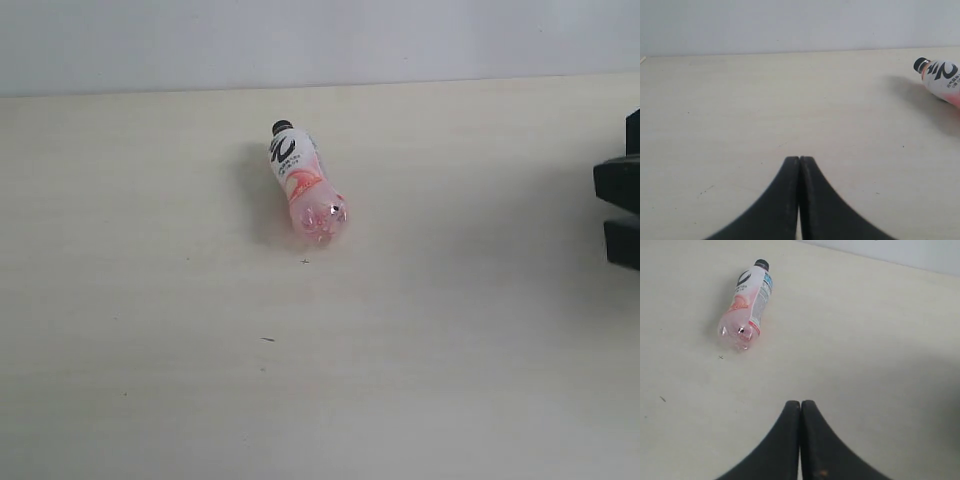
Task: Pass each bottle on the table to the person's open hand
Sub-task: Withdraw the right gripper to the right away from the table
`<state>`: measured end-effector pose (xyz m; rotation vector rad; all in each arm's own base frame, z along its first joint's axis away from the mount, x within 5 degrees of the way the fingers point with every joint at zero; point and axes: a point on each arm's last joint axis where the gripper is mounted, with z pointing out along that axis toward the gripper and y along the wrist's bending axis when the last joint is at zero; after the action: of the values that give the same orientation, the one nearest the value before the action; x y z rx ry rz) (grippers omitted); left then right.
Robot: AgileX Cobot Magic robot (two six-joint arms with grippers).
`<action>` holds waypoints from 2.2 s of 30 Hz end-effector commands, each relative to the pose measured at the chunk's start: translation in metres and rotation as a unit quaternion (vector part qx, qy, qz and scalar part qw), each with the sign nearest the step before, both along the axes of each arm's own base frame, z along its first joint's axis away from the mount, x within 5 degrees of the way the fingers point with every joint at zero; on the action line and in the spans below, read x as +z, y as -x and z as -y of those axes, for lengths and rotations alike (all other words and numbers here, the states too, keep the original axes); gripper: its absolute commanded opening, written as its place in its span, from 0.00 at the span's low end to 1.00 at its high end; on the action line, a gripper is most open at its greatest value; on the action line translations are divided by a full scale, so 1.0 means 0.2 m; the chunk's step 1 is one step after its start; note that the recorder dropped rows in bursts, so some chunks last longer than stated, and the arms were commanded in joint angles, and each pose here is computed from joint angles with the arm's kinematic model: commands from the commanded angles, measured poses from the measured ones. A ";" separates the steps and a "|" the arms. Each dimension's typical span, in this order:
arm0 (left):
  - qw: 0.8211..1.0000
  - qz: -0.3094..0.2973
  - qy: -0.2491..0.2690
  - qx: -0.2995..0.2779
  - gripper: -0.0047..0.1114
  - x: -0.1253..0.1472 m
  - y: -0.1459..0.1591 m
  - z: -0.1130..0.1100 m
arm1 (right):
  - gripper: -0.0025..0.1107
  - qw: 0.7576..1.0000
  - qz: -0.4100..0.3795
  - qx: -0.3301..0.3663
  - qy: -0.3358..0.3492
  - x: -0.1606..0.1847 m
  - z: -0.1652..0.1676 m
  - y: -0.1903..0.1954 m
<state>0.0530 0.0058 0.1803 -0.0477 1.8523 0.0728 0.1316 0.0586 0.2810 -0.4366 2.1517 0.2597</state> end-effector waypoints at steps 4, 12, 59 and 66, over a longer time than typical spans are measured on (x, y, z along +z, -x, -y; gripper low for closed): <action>1.000 0.004 0.002 -0.002 0.06 0.00 0.00 0.00 | 0.02 0.991 0.118 -0.011 -0.061 -0.08 0.02 0.03; 1.000 0.004 0.002 -0.002 0.06 0.00 0.00 0.00 | 0.02 0.987 0.096 -0.044 -0.121 -0.08 0.02 0.04; 1.000 0.004 0.002 -0.002 0.06 0.00 0.00 0.00 | 0.02 0.946 0.183 -0.052 -0.264 -0.09 0.17 0.40; 1.000 0.004 0.002 -0.002 0.06 0.00 0.00 0.00 | 0.02 0.978 0.157 -0.017 -0.139 -0.17 0.17 0.41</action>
<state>0.0530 0.0058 0.1803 -0.0477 1.8523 0.0728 0.0506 0.0261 0.2546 -0.1642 1.7274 0.5264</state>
